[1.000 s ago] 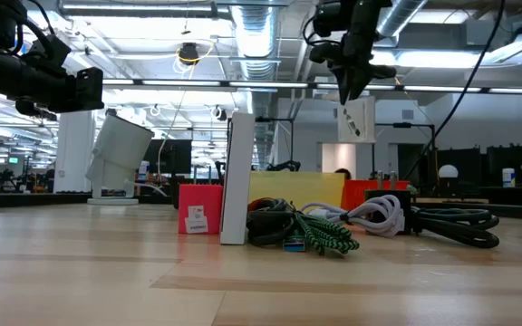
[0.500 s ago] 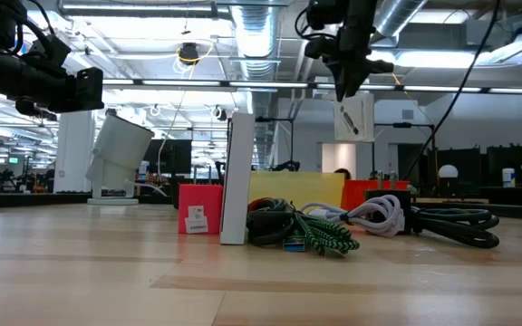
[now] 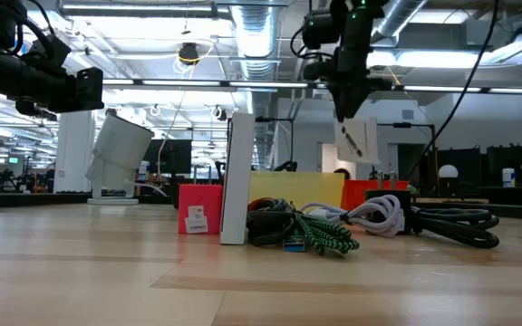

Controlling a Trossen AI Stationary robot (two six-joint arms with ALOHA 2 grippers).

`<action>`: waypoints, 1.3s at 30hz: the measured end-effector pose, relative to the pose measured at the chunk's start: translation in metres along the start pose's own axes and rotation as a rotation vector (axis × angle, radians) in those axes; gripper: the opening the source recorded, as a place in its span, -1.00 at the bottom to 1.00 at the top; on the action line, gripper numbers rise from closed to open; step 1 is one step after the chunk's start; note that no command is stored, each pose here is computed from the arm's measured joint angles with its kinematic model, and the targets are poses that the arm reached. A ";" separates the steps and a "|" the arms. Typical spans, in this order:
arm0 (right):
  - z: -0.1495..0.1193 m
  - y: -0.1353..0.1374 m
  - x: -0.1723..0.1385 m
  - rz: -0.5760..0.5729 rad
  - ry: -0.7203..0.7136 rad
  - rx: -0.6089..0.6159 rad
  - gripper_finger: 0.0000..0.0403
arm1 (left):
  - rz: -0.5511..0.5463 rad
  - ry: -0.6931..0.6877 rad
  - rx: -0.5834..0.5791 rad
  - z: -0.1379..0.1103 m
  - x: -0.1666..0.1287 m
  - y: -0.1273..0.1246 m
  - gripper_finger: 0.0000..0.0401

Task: Pick and place items into bin
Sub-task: Put the white card reader box into the red bin

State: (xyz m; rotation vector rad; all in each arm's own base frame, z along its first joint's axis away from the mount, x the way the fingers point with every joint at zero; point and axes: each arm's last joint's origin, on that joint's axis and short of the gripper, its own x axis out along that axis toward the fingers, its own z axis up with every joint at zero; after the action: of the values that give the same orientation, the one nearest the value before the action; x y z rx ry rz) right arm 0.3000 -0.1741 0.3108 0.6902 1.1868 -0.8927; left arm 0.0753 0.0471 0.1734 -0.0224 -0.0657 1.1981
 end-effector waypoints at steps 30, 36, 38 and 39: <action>-0.008 -0.008 0.034 0.007 0.084 0.031 -0.57 | 0.000 0.000 0.000 0.000 0.000 0.000 -1.00; -0.007 -0.010 0.034 0.003 0.087 0.041 -0.57 | 0.000 0.000 0.000 0.000 0.000 0.000 -1.00; -0.006 -0.011 0.034 0.002 0.088 0.044 -0.57 | 0.000 0.000 0.000 0.000 0.000 0.000 -1.00; -0.006 -0.012 0.034 0.002 0.088 0.045 -0.57 | 0.000 0.000 0.000 0.000 0.000 0.000 -1.00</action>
State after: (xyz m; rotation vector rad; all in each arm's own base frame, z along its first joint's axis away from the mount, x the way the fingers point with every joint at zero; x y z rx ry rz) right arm 0.2912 -0.1820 0.2761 0.7739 1.2468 -0.8975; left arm 0.0753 0.0471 0.1736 -0.0227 -0.0662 1.1981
